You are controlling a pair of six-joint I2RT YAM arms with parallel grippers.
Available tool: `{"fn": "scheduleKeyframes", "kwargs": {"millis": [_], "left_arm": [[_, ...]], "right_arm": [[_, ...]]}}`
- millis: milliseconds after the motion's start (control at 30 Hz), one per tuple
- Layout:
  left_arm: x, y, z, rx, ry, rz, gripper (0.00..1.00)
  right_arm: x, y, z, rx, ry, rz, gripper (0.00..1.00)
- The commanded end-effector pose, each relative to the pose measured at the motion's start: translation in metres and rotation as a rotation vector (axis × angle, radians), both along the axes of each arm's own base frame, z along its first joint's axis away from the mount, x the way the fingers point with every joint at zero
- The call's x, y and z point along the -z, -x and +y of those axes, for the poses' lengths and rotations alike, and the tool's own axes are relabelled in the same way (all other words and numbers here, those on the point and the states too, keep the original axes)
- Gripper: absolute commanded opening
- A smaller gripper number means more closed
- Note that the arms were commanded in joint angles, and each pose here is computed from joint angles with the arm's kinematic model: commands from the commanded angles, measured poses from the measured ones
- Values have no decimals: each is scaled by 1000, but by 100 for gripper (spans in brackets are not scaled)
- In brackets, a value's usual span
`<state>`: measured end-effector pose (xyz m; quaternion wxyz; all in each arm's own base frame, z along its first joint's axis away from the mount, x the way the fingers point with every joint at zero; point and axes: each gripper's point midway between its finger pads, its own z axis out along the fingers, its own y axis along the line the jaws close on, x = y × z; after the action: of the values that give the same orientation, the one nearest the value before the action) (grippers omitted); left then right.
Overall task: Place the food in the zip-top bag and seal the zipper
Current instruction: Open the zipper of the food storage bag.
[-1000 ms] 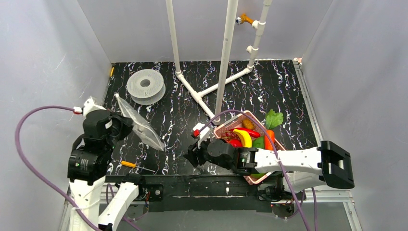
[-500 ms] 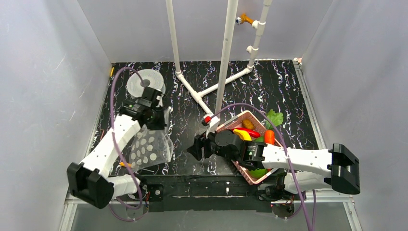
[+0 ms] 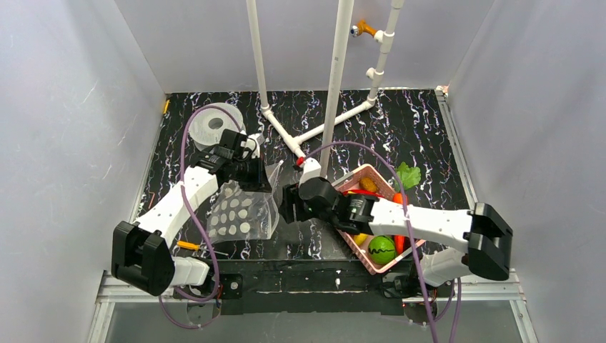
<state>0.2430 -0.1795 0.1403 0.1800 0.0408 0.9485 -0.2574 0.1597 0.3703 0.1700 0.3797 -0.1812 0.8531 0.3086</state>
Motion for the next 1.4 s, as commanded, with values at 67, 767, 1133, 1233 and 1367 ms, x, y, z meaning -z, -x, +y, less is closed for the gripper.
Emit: {"fn": "scheduleKeyframes", "kwargs": {"millis": [67,767,1133,1233,1367], "left_arm": [[-9,1,-6,108,49,-127,0],[-14,5,-4,103,66,-181,0],[4,-2,15,74,-75,-158,27],[0,-1,15,90,-74,-179,21],[-3,-3,22,68,-104,-218,0]], "right_arm": [[-15,-21,25,56,-14,17,59],[16,-12,55,-20,5,97,55],[-31,-24,55,7,-159,-30,1],[-32,-24,59,-5,-151,-34,1],[-26,-29,51,27,-111,-37,1]]}}
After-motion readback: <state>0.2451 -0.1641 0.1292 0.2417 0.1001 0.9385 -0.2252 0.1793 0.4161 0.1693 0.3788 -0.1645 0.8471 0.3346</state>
